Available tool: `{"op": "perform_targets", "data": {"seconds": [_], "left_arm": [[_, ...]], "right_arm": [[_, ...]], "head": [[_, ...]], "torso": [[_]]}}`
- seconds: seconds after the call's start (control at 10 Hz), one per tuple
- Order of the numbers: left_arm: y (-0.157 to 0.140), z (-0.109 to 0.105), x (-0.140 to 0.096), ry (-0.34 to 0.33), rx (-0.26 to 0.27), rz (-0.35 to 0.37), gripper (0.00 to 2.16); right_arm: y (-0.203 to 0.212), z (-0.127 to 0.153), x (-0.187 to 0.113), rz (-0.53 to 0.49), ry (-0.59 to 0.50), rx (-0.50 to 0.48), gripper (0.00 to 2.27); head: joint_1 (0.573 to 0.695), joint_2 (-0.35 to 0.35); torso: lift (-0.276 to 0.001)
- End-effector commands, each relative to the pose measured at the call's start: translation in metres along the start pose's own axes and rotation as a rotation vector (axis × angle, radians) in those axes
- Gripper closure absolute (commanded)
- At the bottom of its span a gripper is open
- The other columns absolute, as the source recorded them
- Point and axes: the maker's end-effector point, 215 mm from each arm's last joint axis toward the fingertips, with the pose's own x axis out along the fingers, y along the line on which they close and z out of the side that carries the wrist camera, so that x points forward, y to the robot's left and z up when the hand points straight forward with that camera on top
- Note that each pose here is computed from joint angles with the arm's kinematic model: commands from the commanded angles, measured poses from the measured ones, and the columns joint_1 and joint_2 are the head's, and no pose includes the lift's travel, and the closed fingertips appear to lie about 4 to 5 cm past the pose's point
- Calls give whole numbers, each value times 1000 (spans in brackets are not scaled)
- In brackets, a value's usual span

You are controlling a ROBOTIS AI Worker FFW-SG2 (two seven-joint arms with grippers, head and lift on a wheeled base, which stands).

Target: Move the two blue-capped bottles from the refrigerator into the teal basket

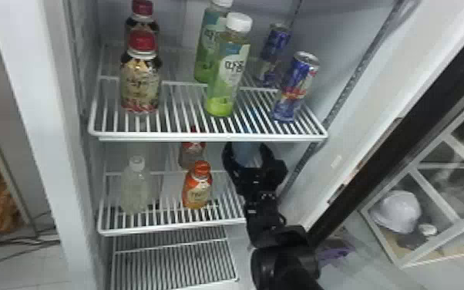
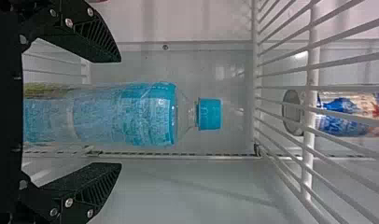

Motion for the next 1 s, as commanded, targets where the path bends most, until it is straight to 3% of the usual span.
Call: {"op": "perform_targets", "data": {"seconds": [0.0, 0.3, 0.6, 0.9], "left_arm": [[0, 0, 1, 1, -2, -3, 1176], [-1, 2, 1, -5, -3, -7, 1176], [0, 1, 1, -6, -8, -8, 1176], [0, -1, 0, -6, -13, -12, 1174]], "right_arm": [[3, 2, 8, 11, 11, -9, 231], [3, 3, 16, 10, 24, -22, 239], [-1, 7, 19, 4, 21, -30, 601], [-1, 12, 19, 4, 9, -28, 608]], "head": [[695, -350], [695, -350], [695, -350], [695, -350]], "torso": [[-136], [-136], [-136], [-136]]}}
